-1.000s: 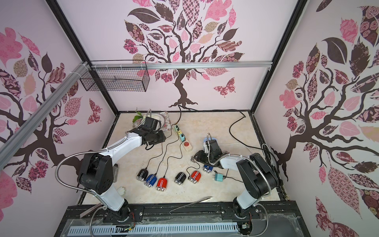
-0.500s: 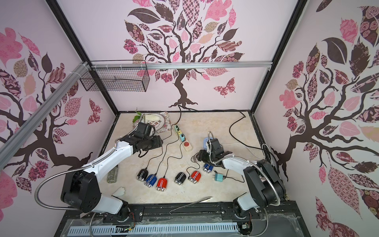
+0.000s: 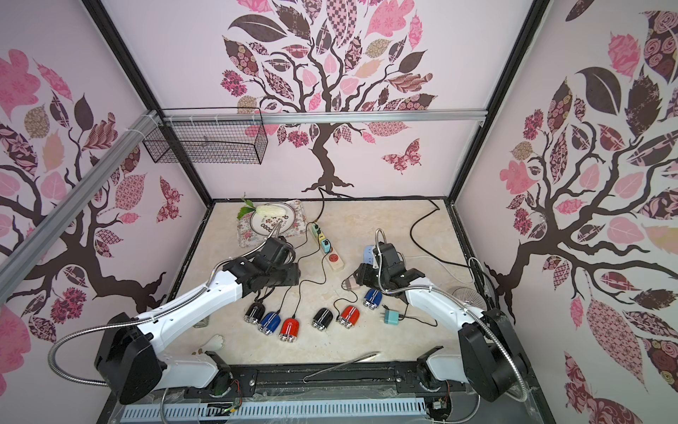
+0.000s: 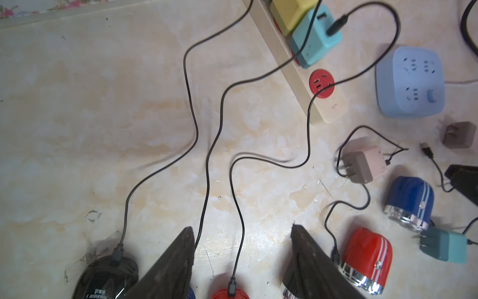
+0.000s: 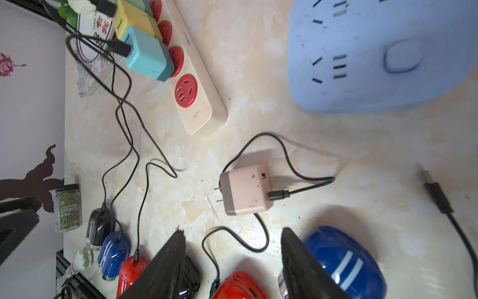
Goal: Unplug the electric shaver
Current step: Place the plug at the center of the board, then pick up the electric shaver from the center of the board.
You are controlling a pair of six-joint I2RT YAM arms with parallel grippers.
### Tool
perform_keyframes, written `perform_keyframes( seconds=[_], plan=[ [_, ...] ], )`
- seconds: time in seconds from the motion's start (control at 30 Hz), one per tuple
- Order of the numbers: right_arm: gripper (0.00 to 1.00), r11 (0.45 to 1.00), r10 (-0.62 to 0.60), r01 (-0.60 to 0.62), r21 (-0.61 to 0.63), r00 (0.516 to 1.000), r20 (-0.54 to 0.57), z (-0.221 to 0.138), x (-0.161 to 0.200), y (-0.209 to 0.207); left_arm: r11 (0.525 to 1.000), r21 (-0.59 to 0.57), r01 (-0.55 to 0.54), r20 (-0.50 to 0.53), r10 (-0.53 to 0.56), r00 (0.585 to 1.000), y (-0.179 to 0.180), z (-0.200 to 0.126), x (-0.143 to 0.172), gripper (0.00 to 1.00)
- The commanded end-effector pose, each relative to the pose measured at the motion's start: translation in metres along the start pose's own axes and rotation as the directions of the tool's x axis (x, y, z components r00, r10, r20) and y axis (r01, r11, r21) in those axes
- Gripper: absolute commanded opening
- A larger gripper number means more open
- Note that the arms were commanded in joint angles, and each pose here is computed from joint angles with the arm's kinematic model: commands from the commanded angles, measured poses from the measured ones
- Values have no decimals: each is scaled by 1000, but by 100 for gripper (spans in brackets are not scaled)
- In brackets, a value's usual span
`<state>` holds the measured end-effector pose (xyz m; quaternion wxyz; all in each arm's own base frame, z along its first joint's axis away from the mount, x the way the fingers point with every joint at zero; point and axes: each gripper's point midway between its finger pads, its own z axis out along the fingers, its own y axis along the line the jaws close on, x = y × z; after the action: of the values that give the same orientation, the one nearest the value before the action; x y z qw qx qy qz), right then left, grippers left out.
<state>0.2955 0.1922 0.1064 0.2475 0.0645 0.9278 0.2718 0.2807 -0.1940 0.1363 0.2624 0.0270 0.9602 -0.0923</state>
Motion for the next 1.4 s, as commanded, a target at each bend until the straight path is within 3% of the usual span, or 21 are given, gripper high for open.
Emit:
perform_keyframes(
  seconds=[0.0,0.2,0.63,1.37],
  plan=[
    [61,998,-53,53,-17,998,43,-15,-9,25,995,-94,-16,-32,13,999,10,4,28,65],
    [61,996,-67,69,-52,997,25,-10,5,42,987,-148,-59,-108,43,993,5,12,76,66],
    [60,996,-77,77,-42,997,1,-5,18,42,975,-209,-74,-165,39,986,11,14,134,68],
    [60,995,-85,85,-59,996,-8,0,27,49,969,-236,-77,-225,22,974,15,30,179,68]
  ],
)
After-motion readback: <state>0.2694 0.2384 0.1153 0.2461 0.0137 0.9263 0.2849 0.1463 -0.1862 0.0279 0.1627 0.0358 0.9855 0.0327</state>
